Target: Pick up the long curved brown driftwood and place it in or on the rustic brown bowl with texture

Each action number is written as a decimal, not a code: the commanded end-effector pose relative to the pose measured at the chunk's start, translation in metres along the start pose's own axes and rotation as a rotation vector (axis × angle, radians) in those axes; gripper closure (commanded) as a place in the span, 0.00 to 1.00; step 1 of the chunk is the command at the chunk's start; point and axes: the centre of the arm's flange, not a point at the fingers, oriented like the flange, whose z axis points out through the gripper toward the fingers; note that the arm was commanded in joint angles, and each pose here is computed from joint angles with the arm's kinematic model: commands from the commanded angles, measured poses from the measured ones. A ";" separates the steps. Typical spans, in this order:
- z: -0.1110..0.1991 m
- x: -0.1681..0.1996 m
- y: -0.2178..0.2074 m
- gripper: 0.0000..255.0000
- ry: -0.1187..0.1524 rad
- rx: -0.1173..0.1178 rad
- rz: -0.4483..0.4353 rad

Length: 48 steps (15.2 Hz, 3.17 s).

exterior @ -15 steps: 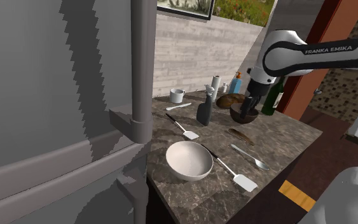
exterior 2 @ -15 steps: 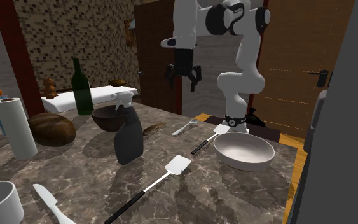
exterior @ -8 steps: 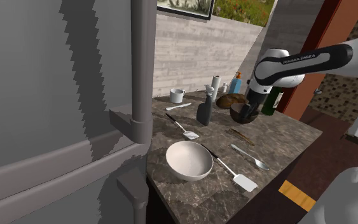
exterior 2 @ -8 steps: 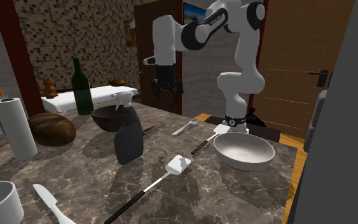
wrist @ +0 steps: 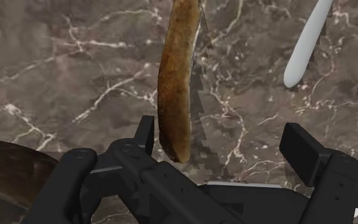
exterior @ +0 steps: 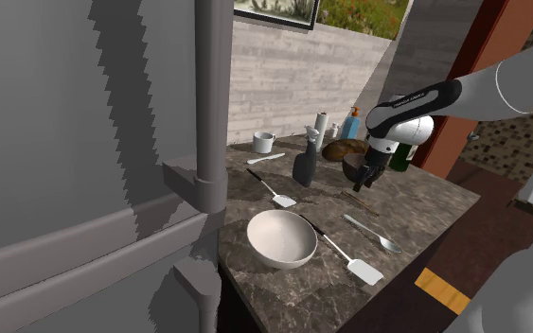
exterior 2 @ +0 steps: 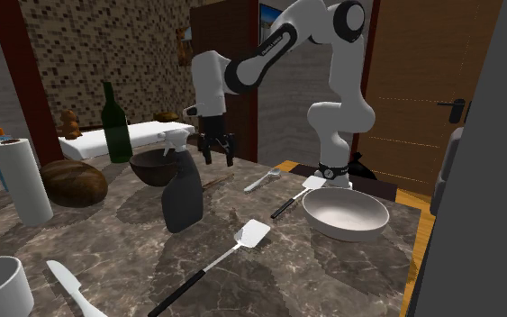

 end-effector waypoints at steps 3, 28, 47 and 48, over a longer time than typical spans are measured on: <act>0.021 0.001 0.006 0.00 0.001 0.003 0.002; 0.027 -0.037 0.018 0.00 0.029 -0.021 0.094; 0.060 -0.054 0.023 1.00 0.042 -0.032 0.140; 0.061 -0.054 0.023 1.00 0.042 -0.032 0.140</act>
